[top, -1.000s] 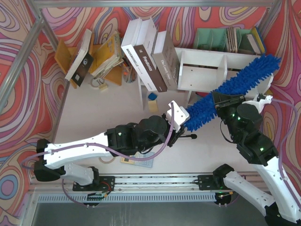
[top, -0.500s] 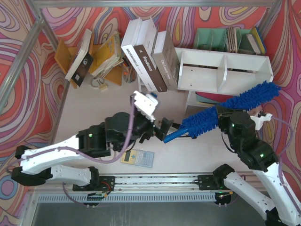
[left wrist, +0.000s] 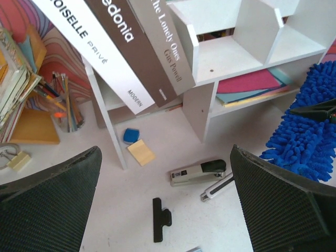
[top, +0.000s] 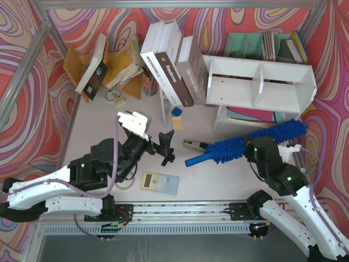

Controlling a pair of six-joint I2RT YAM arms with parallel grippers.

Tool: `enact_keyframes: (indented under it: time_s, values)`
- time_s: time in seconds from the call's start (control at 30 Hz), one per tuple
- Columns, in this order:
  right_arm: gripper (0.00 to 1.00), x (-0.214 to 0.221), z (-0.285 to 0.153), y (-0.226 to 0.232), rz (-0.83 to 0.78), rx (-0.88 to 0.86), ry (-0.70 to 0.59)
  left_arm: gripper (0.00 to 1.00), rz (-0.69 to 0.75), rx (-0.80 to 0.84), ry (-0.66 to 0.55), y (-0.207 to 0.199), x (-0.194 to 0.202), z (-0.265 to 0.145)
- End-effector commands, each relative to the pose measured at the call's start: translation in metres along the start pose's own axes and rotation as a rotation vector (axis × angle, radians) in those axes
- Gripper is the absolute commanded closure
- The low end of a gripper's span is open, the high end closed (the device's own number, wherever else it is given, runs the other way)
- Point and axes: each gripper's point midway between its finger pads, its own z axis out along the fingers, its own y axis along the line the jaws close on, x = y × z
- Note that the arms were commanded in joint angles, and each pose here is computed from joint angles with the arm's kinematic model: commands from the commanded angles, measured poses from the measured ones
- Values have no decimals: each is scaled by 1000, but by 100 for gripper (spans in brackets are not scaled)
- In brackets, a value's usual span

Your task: Dust the bookshelf with a duster

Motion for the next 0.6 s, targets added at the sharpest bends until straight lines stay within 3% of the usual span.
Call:
enact_keyframes:
  time_s: [0.0,0.33,0.57]
  values:
    - [89,11,12,1,89,-7,19,2,22,-67,3,12,11,0]
    - [91,43,44,-69,108,143,95,2,36,-134,13,30,31,-4]
    - [90,57,59,-93,124,189,120,2,46,-151,41,30,44,0]
